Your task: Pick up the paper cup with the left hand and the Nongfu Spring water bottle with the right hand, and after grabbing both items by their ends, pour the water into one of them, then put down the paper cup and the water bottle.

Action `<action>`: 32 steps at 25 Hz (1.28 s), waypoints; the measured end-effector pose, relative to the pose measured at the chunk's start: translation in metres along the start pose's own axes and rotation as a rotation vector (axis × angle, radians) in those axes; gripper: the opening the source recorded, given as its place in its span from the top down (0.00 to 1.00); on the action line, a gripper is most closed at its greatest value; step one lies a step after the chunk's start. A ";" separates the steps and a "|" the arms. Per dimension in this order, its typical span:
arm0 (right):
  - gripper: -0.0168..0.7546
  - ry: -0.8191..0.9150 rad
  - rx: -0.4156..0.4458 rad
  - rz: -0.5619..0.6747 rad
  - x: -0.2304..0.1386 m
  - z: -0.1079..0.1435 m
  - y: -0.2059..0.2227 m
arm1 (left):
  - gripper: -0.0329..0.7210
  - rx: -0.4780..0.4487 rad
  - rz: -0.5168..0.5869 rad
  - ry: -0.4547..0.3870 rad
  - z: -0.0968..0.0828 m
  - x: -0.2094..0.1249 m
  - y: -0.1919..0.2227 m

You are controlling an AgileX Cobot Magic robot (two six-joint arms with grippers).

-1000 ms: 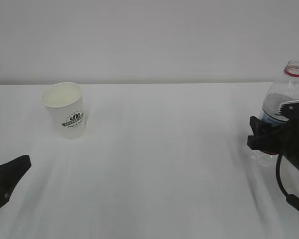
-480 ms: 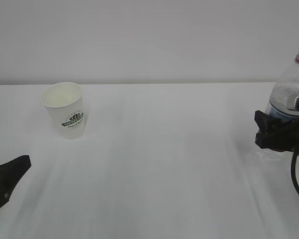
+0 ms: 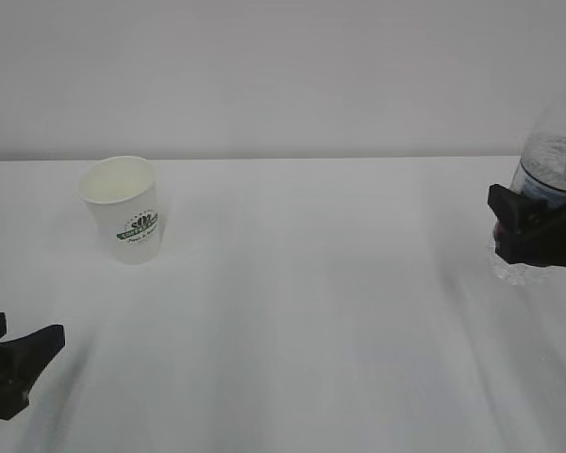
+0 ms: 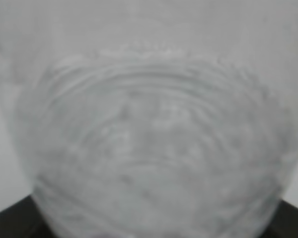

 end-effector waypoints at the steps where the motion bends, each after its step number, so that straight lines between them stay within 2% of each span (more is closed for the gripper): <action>1: 0.31 -0.001 0.001 0.003 0.002 0.000 -0.001 | 0.23 0.008 0.004 -0.004 0.001 -0.001 0.000; 8: 0.31 -0.009 0.008 0.003 0.009 0.001 -0.007 | 0.19 0.038 -0.035 0.060 0.007 0.010 0.009; 16: 0.31 -0.012 0.011 -0.001 0.011 0.002 -0.009 | 0.15 0.043 -0.054 0.065 0.008 0.016 0.016; 27: 0.31 -0.020 0.020 -0.002 0.011 0.003 -0.009 | 0.22 0.024 -0.053 0.075 0.005 0.016 0.016; 32: 0.31 -0.030 0.030 -0.002 0.011 0.005 -0.009 | 0.11 0.024 -0.053 0.075 0.005 0.016 0.016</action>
Point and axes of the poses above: a point on each arm's last joint axis where the gripper is mounted, y pointing out along that axis toward the gripper, z along the wrist's bending axis when the last joint is at zero, x = y × z, the point moved 7 cm from there along y, pointing out along that axis toward the gripper, and after that the axes turned 6 degrees about y, right-handed, at the moved point
